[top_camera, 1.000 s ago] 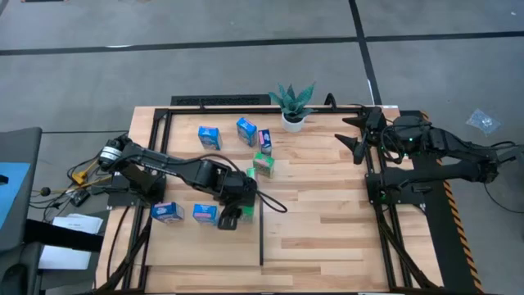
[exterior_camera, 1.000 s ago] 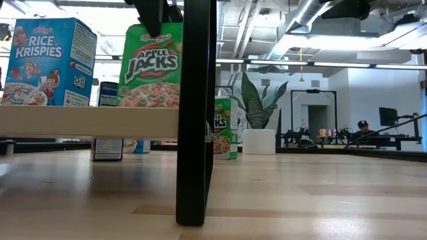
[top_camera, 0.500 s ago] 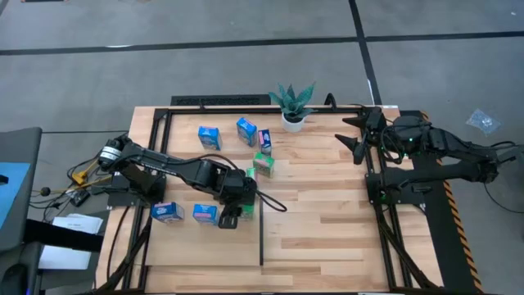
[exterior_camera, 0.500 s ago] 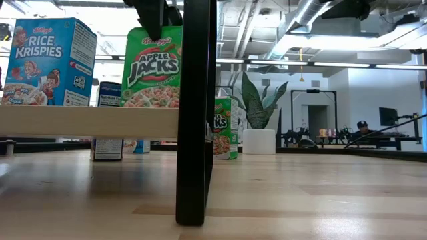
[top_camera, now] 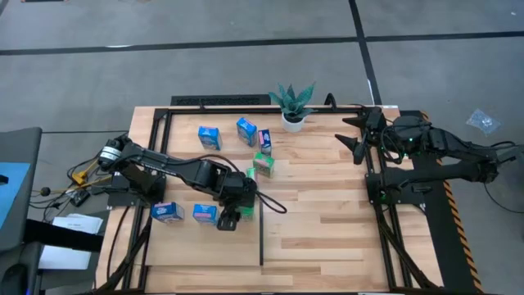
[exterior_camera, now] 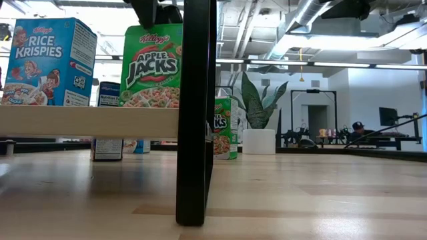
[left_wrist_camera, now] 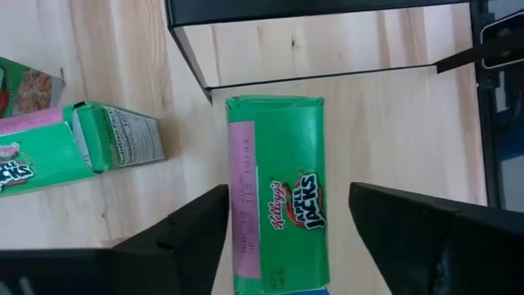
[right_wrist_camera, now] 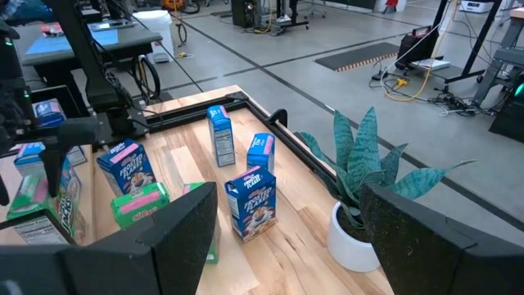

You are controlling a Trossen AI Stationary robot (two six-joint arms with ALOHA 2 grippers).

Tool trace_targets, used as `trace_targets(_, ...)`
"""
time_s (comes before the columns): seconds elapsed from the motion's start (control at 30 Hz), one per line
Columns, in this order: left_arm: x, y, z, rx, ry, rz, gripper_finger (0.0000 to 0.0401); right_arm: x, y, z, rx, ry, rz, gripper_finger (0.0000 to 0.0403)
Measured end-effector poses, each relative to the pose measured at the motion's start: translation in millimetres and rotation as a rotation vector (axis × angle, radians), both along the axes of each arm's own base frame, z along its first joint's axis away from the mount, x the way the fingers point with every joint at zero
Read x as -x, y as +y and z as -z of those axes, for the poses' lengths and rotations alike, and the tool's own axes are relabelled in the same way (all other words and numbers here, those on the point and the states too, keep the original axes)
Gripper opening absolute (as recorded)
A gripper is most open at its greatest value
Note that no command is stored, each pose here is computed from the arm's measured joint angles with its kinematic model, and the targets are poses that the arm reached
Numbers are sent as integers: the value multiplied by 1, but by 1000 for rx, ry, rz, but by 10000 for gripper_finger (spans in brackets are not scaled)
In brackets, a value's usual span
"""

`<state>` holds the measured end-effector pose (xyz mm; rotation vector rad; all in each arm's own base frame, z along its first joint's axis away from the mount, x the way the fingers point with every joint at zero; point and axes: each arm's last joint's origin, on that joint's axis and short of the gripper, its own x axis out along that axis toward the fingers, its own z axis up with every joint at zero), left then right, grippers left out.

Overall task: Stack cereal on shelf
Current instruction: Put the left green cereal box on the shelf, then put the top blue cereal box on the shelf aligned with the other blue cereal box

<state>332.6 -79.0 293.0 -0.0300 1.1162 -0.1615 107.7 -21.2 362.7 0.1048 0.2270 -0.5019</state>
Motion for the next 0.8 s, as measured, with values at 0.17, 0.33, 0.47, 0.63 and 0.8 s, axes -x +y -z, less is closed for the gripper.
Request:
trace_targets(0.17, 1, 0, -8, 38, 14, -17, 257, 0, 0, 0, 0, 0, 0, 322)
trace_targets(0.33, 5, 3, -25, 1, 32, -34, 259, 0, 0, 0, 1, 0, 0, 322)
trace_targets(0.47, 9, 5, -37, -37, 46, -47, 259, 0, 0, 0, 1, 0, 0, 322)
trace_targets(0.63, 14, 12, -57, -75, 48, -84, 259, 0, 0, 0, 1, 0, 0, 322)
trace_targets(0.8, 30, 36, -82, -145, 72, -129, 259, 0, 0, 0, 0, 0, 0, 322)
